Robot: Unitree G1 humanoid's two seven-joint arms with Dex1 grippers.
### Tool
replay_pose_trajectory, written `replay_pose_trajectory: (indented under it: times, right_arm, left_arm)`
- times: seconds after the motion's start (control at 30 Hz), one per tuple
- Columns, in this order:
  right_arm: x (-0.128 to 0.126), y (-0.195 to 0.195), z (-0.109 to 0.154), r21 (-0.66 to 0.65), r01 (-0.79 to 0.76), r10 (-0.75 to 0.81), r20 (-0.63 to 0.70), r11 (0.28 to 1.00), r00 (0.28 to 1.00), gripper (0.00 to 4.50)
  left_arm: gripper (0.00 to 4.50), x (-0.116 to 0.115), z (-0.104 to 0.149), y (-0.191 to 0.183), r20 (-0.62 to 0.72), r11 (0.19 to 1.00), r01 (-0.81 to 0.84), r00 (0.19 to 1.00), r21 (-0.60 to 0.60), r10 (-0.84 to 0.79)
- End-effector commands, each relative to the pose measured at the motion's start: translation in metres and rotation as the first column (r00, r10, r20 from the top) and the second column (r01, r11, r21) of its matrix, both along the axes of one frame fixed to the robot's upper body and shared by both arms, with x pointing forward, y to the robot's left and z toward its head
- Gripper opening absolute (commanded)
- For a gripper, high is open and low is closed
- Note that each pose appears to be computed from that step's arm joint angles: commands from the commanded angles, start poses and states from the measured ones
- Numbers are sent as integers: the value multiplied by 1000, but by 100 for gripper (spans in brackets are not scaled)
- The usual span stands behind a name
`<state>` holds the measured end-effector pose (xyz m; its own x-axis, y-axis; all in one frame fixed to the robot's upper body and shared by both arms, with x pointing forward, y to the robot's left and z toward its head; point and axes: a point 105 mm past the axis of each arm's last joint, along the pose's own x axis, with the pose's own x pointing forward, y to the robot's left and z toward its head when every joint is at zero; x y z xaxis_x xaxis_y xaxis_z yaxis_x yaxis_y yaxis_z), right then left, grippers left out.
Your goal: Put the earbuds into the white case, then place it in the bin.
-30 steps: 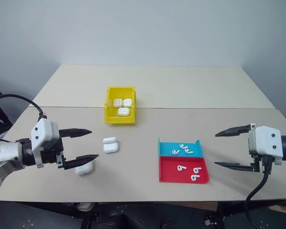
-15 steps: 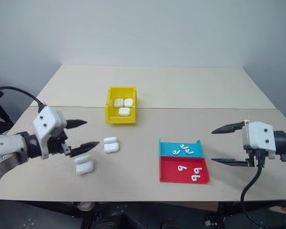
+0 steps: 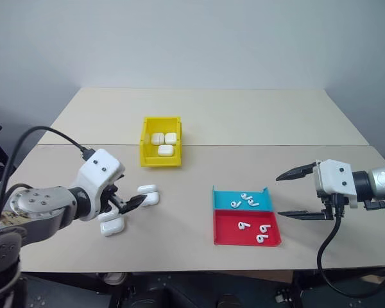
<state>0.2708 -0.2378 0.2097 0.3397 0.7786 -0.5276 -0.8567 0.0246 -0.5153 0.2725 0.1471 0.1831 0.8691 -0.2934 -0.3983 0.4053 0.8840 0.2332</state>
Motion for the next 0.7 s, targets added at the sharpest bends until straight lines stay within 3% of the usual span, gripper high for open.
replay_pose_trajectory:
  times: [0.03,0.17,0.23,0.33,0.7]
  right_arm:
    - [2,-1,6,-7,-3,3,3,1000,1000,444]
    - [7,2,2,-8,-13,13,-16,1000,1000,444]
    - [9,3,2,-8,-17,17,-20,1000,1000,444]
    - [14,4,1,-12,-17,17,-24,1000,1000,444]
    - [16,2,-2,-27,-19,18,-35,999,999,444]
  left_arm:
    - [450,-4,-4,-1,59,975,-201,977,-91,207]
    - [450,-21,-17,-19,26,870,-443,888,-214,459]
    - [450,-26,-3,-26,38,882,-398,907,-253,420]
    - [450,-41,-9,-3,-156,855,-492,869,-164,470]
    - [450,-63,-10,6,-213,783,-612,784,-110,583]
